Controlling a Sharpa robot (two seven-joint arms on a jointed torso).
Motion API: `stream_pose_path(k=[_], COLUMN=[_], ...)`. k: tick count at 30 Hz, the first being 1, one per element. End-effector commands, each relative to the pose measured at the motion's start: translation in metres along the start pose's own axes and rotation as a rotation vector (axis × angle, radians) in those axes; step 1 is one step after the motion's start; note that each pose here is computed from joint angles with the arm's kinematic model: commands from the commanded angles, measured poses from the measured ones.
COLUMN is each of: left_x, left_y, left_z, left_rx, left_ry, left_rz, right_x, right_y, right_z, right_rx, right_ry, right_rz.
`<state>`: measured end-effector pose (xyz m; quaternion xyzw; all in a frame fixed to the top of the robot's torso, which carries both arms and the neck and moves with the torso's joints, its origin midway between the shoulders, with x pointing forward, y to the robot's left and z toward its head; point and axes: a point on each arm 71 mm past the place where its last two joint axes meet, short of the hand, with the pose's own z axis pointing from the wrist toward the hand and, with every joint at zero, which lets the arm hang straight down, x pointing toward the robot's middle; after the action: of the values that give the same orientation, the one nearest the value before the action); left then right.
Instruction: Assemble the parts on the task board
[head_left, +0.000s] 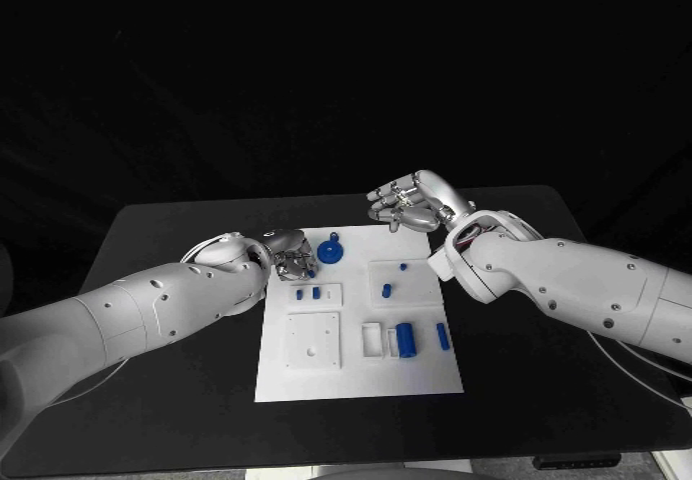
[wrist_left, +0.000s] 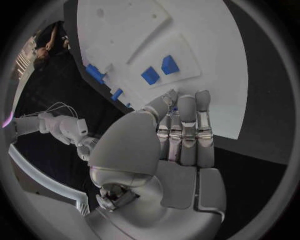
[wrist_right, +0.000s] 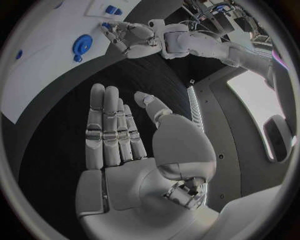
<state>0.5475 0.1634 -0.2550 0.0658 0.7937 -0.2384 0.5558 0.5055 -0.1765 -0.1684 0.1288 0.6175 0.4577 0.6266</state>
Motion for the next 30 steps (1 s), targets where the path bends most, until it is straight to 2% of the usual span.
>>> stream_pose_path(k=[1, 13, 30], left_x=[0.0054, 0.0088, 0.0057], left_y=[-0.0049, -0.0049, 0.0011], left_z=[0.0010, 0.0007, -0.0030], left_rx=[0.024, 0.036, 0.060], left_ry=[-0.001, 0.015, -0.020], left_rz=[0.062, 0.091, 0.064], right_x=[0.0011, 0.0009, 0.0016], right_y=[0.0014, 0.0009, 0.0003], right_z=[-0.0002, 0.0000, 0.0006], right_rx=[-0.012, -0.011, -0.011], right_ry=[0.010, 0.010, 0.009], right_rz=[0.002, 0.001, 0.001])
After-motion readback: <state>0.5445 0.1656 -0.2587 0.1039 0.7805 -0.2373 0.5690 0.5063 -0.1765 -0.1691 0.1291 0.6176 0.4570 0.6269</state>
